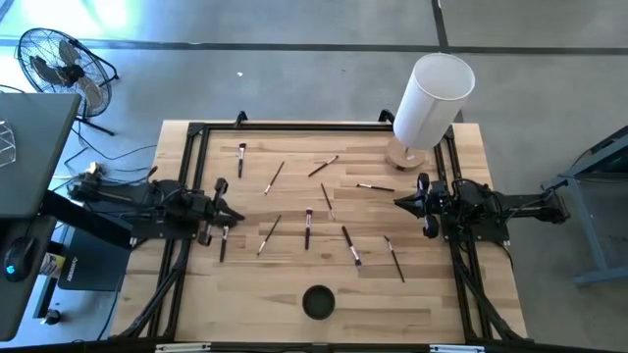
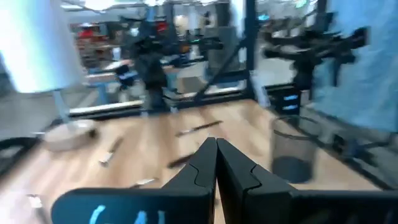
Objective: Put items in baskets/containers
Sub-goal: Put the top black powder brush into the black pen holder
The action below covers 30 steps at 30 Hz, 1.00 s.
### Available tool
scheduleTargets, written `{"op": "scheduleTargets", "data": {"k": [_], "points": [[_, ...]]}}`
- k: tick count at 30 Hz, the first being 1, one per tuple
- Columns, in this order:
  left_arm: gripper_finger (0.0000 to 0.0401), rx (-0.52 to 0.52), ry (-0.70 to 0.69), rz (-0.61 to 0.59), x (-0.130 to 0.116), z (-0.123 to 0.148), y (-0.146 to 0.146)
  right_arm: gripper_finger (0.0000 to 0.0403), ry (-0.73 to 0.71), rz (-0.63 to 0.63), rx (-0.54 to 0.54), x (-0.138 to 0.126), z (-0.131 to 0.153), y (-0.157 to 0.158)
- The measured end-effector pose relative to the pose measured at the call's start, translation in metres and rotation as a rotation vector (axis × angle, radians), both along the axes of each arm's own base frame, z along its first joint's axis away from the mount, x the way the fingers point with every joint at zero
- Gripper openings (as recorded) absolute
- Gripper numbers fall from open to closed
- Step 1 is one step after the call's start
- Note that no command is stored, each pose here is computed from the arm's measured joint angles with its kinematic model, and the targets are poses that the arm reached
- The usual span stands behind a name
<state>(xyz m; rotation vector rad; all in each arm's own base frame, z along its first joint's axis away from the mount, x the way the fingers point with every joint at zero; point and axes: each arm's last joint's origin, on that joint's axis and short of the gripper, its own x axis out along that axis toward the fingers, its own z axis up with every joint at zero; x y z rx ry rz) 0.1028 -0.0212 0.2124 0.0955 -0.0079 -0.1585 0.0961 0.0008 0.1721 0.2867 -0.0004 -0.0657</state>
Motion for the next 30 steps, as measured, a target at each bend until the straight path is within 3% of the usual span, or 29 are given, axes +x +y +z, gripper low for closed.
{"op": "scheduleTargets", "data": {"k": [8,13,21,30], "points": [[0.0,0.017,0.198,0.287,0.034,0.034,-0.008,0.0001,0.0,0.0,0.0,0.0,0.0,0.0],[0.0,-0.138,0.262,0.436,0.062,0.052,-0.013,0.0001,0.001,0.0,0.0,0.0,0.0,0.0],[0.0,-0.285,0.454,0.565,0.114,0.077,-0.028,0.0001,0.0,0.0,0.0,0.0,0.0,0.0],[0.0,-0.459,0.723,0.757,0.13,0.083,-0.032,0.0001,0.0,0.0,0.0,0.0,0.0,0.0]]}}
